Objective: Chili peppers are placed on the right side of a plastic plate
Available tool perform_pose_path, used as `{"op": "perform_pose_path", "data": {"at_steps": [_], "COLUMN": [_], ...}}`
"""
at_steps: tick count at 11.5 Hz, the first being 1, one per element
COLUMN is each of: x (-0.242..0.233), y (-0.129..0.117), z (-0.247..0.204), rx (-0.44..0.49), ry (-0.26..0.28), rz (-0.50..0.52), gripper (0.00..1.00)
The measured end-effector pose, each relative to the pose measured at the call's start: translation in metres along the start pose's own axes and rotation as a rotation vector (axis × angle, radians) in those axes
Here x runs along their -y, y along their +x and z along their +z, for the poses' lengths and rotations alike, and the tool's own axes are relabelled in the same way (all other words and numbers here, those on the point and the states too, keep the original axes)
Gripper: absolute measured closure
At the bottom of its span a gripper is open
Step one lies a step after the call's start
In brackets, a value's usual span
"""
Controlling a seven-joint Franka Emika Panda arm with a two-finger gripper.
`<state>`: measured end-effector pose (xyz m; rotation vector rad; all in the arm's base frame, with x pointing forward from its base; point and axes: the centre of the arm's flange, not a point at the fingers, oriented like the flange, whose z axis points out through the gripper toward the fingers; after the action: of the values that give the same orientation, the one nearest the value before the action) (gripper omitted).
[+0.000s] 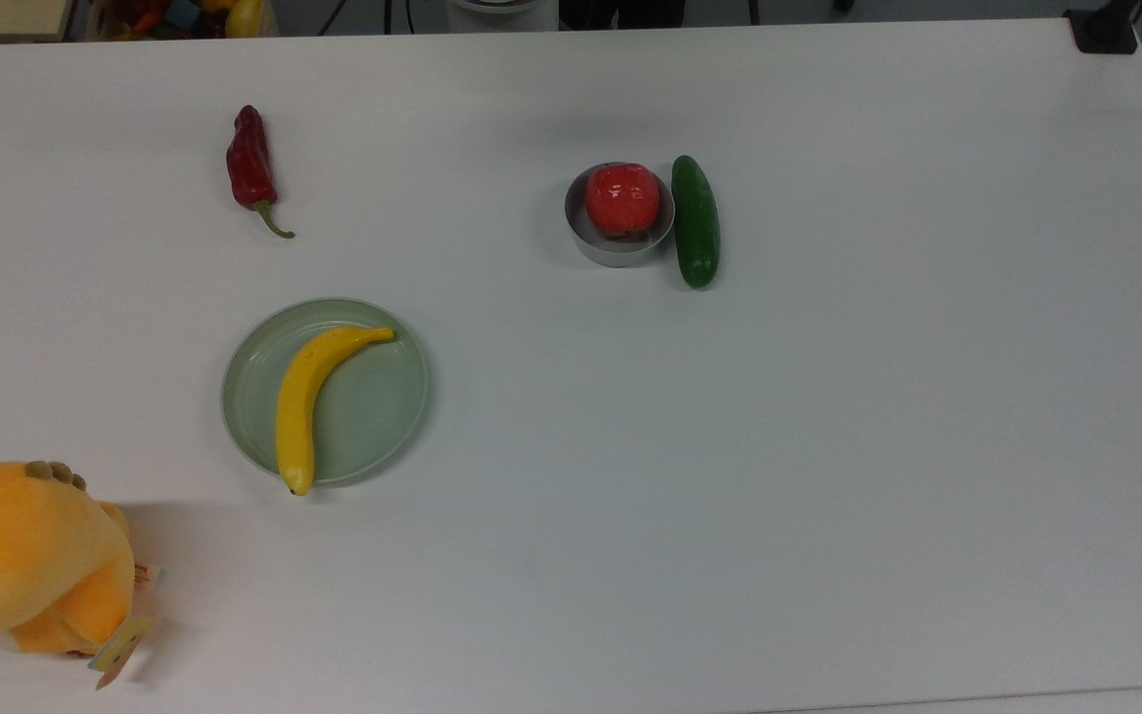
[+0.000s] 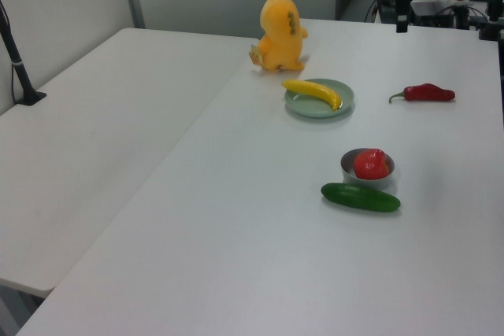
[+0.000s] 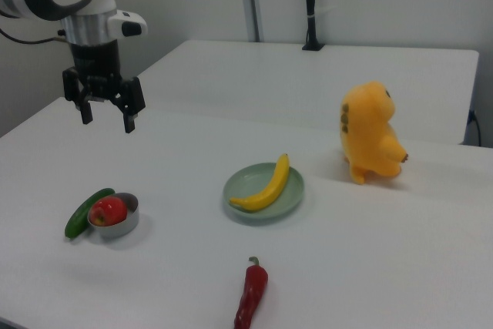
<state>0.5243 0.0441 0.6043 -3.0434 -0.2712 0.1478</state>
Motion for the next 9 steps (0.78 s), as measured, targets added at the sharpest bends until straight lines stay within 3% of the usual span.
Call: {"op": "perform_pose_path", "data": {"at_steps": [3, 7, 9], "x": [-0.022, -0.096, -0.136], "y": [-0.007, -0.026, -0.036], "z": [0.029, 0.073, 0.101], "rx": [0.092, 0.2, 0.21], "ry": [-0.001, -0.031, -0.032], "rz": [0.035, 0.066, 0.103], "gripper": [0.0, 0.0, 0.0]}}
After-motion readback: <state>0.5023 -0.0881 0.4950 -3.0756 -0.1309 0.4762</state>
